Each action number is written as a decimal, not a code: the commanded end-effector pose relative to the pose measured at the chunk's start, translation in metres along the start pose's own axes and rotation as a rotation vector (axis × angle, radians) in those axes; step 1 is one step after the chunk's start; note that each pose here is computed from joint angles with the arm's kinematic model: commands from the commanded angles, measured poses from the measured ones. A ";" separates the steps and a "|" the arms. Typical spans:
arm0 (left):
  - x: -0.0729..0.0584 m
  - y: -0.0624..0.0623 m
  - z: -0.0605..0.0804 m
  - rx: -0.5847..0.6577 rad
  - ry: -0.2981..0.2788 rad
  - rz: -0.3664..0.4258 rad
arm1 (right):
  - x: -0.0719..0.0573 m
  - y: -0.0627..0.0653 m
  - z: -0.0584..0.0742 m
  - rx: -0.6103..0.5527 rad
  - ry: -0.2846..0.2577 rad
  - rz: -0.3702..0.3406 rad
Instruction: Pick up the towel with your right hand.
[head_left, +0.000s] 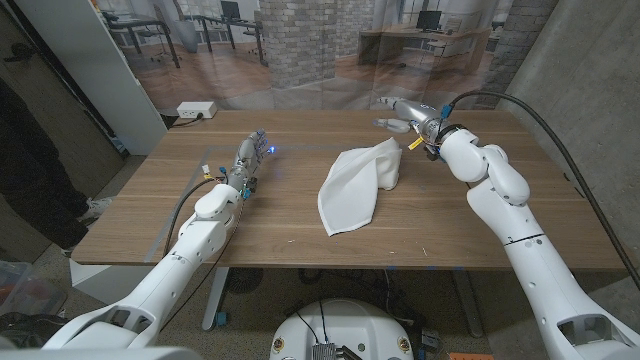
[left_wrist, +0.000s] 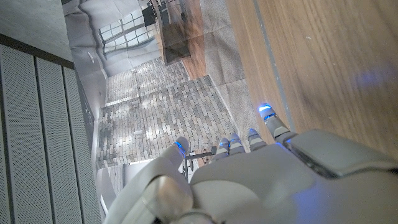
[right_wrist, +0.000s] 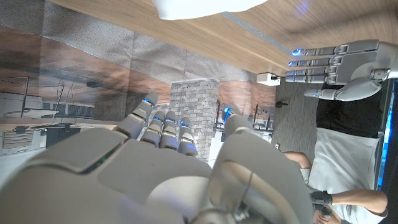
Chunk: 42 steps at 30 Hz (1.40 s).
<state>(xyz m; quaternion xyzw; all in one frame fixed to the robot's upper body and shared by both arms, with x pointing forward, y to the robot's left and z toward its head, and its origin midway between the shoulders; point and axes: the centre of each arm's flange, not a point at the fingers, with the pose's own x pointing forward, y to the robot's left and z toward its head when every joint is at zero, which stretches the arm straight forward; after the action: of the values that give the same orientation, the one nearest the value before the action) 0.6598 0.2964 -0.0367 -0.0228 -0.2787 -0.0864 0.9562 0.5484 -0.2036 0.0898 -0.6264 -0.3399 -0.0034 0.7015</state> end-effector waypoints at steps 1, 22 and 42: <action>0.004 0.000 -0.002 -0.001 0.004 0.001 | 0.008 0.000 -0.001 -0.049 0.001 0.076; 0.010 0.000 -0.005 -0.004 0.003 0.000 | 0.017 0.007 -0.006 -0.109 0.016 0.178; 0.013 0.000 -0.005 0.001 0.005 -0.001 | 0.022 0.017 -0.010 -0.126 0.054 0.286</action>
<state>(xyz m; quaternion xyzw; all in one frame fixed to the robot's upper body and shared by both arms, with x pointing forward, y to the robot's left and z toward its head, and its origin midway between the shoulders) 0.6721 0.2938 -0.0348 -0.0223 -0.2763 -0.0876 0.9568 0.5715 -0.1979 0.0892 -0.7003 -0.2622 0.0439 0.6625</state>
